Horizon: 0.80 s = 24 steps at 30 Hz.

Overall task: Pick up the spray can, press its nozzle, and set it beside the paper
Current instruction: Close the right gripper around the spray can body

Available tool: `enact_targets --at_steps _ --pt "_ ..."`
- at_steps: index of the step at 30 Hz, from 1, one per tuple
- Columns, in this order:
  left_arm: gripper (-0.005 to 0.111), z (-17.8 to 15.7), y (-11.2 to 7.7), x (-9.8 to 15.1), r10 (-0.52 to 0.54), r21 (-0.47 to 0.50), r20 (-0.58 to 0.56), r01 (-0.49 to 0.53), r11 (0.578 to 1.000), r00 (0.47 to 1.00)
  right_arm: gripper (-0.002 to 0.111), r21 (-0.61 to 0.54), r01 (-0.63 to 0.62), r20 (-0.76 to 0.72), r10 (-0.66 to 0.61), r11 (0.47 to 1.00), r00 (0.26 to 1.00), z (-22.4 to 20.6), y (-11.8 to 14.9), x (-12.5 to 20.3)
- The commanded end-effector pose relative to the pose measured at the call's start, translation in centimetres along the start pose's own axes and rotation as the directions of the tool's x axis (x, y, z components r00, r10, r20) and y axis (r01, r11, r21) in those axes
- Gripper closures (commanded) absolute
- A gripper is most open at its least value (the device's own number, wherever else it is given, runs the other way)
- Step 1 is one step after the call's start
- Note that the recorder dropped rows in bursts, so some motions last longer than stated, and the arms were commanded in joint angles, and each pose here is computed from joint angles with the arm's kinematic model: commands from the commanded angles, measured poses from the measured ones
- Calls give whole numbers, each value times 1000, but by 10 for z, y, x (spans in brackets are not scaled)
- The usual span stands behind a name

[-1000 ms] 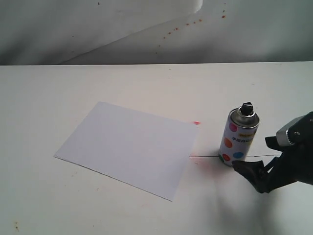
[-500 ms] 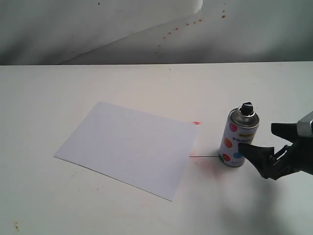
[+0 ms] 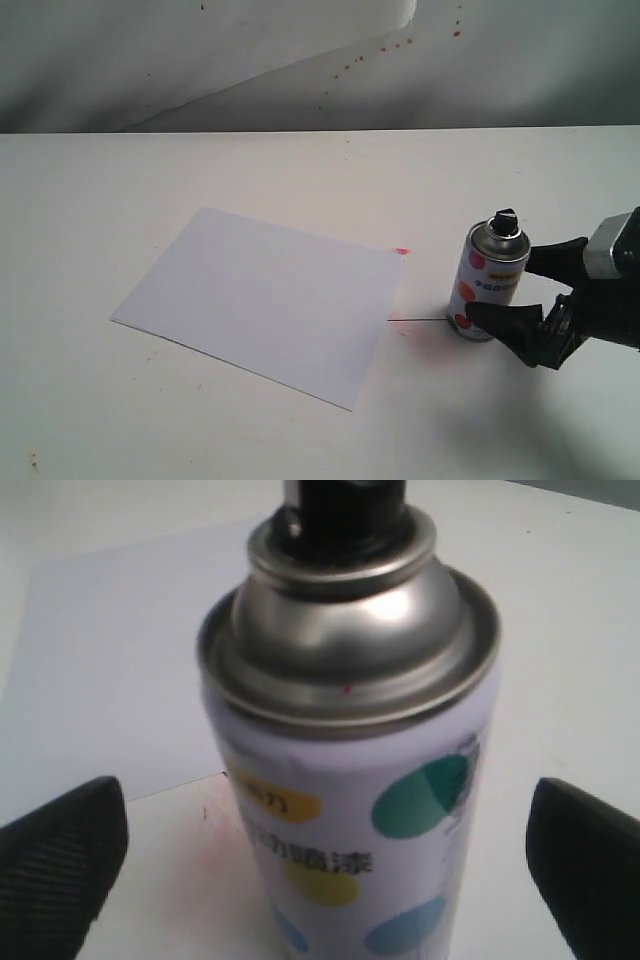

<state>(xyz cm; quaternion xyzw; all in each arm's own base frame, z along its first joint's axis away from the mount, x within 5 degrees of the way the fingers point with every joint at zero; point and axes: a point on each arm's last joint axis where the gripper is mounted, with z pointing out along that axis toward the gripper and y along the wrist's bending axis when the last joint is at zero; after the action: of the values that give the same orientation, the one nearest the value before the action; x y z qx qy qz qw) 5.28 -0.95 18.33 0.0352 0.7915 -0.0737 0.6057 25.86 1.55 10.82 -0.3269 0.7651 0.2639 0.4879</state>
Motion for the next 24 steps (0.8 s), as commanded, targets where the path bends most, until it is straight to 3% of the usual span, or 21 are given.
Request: enact_targets --at_steps 1,9,17,24 --pt "107 0 0 1 -7 0 5 7 1000 1000 3 0 16 21 -16 1000 1000 4 -12 -4" --pt "107 0 0 1 -7 0 5 7 1000 1000 3 -65 93 45 -90 994 995 13 -26 -9" --pt "107 0 0 1 -7 0 5 7 1000 1000 3 -124 57 64 -50 991 997 18 -27 -2" --pt "107 0 0 1 -7 0 5 7 1000 1000 3 -101 50 83 -41 994 996 25 -28 1"
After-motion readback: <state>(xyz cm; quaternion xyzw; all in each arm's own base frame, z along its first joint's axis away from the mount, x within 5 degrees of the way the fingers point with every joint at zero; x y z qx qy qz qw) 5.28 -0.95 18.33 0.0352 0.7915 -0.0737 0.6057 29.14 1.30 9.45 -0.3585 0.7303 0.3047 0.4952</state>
